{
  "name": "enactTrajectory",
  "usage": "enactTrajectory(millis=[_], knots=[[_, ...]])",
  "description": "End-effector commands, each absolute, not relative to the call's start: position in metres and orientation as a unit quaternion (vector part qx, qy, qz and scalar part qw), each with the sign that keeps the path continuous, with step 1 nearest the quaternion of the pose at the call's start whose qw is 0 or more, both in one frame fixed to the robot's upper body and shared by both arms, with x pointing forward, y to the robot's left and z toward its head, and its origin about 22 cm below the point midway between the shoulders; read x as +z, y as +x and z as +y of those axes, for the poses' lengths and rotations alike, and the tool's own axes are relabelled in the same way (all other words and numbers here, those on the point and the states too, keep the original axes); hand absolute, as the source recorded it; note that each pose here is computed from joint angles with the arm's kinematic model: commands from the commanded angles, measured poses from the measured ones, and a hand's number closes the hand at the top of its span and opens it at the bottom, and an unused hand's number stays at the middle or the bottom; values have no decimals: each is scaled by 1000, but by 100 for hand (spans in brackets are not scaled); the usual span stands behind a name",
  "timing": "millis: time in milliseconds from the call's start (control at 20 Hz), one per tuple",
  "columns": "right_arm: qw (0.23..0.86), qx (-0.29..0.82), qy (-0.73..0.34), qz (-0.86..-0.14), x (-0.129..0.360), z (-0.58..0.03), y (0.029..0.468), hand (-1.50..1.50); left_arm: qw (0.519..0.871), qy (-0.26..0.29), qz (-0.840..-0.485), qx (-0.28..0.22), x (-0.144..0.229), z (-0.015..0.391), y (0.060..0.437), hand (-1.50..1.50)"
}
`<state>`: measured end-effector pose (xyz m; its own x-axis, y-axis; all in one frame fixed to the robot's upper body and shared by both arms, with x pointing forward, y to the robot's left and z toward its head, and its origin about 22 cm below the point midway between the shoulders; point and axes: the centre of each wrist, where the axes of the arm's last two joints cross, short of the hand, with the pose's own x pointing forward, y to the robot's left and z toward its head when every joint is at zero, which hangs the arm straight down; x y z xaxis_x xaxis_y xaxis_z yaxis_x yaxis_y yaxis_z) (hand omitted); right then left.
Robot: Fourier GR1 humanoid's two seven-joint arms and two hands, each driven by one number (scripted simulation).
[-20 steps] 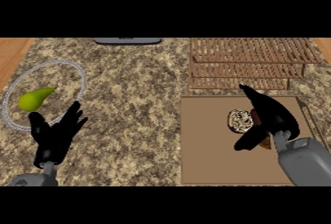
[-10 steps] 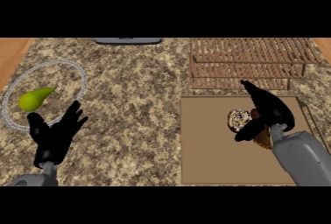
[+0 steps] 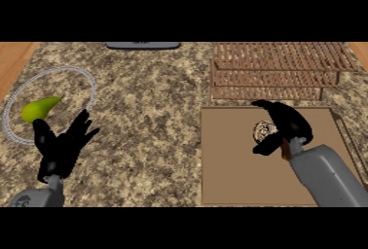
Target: Pick the cupcake from the tray and place it in the tiered shelf
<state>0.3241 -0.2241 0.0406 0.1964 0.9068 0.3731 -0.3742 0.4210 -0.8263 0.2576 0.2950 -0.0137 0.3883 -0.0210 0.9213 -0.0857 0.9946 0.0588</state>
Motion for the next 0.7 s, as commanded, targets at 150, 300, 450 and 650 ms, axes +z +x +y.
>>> enactTrajectory(millis=[150, 300, 450, 650], knots=[[685, 518, -244, -450, 2, -211, 307, 150, 843, 47, -535, 23, -10, 299, 257, 0], [690, 499, -235, -469, 10, -200, 306, 150, 845, 52, -531, 20, -32, 285, 247, 0], [667, 501, -233, -500, 19, -206, 304, 150, 850, 45, -525, 17, -23, 292, 248, 0], [676, 494, -196, -510, 26, -157, 282, 150, 846, 56, -530, 26, -31, 305, 243, 0]])
